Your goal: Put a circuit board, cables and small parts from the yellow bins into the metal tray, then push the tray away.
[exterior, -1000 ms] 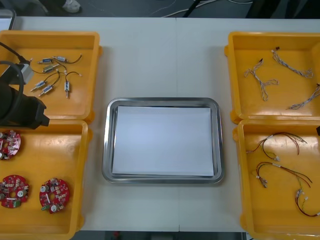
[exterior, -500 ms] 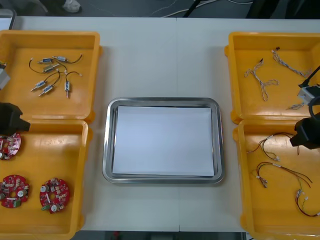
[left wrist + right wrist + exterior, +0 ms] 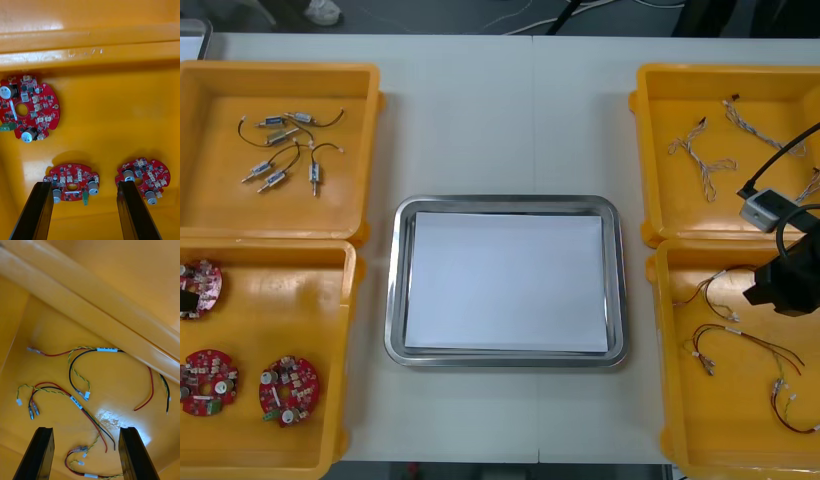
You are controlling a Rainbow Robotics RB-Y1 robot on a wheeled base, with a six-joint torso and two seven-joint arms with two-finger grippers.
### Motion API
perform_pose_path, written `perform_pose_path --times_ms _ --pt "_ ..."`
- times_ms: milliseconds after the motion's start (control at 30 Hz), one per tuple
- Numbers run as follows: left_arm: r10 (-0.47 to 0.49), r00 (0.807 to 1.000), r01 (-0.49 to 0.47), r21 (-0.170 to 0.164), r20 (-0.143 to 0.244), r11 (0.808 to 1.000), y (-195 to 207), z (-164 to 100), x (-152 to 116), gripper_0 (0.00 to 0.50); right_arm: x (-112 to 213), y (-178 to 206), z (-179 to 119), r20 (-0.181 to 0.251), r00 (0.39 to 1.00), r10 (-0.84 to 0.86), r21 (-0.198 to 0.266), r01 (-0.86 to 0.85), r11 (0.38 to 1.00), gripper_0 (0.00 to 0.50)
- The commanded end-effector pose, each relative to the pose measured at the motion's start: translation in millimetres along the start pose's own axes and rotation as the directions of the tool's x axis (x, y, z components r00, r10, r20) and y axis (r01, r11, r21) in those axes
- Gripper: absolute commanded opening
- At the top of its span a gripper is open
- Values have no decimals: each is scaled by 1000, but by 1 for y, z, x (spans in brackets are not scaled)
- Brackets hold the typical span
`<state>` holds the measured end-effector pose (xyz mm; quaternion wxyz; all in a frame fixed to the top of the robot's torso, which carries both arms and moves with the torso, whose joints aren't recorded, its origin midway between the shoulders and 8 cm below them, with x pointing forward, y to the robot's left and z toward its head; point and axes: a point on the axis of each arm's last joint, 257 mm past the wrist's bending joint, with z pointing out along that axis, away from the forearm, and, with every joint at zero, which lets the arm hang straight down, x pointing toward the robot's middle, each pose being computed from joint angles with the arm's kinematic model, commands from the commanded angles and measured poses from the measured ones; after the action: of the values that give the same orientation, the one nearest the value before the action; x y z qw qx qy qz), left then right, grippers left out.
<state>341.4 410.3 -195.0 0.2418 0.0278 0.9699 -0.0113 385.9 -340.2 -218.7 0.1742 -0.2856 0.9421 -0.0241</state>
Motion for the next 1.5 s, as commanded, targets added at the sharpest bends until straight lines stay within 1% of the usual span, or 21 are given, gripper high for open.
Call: perform_pose_path --times_ms 33,133,267,400,600,700,867,967,1067,1233,1400,1500 --pt "81 997 -81 -15 10 997 9 -5 11 500 11 10 11 8 996 -91 -9 91 996 500" --pt "58 998 -58 -5 7 998 10 0 21 500 17 10 17 11 993 -114 -7 114 993 500" --pt "47 999 -47 -2 -9 999 12 5 35 500 26 9 25 13 994 -110 0 110 994 500" --pt "44 999 -43 5 -28 999 13 9 53 500 34 9 32 1 992 -125 10 125 992 500" --pt "46 998 -46 16 -39 999 12 11 66 500 33 13 45 1 984 -177 34 177 984 500" --pt "58 997 -57 20 -42 998 9 11 71 500 34 14 50 2 982 -191 42 191 981 500" --pt "78 996 -77 22 -47 997 9 13 77 500 40 19 54 -7 980 -200 30 200 979 500" --pt "105 993 -104 22 -45 994 8 15 80 500 43 20 57 -16 979 -204 34 204 978 500" --pt "128 991 -127 27 -46 992 8 19 85 500 45 22 65 -15 979 -201 28 201 979 500" --pt "123 989 -121 27 -82 992 9 23 99 500 45 22 76 -1 979 -201 29 201 979 500" --pt "108 987 -107 10 -116 994 18 24 110 500 49 22 81 -17 978 -208 44 209 977 500" --pt "101 987 -101 2 -128 995 23 25 115 500 51 22 85 -20 979 -202 45 202 978 500"
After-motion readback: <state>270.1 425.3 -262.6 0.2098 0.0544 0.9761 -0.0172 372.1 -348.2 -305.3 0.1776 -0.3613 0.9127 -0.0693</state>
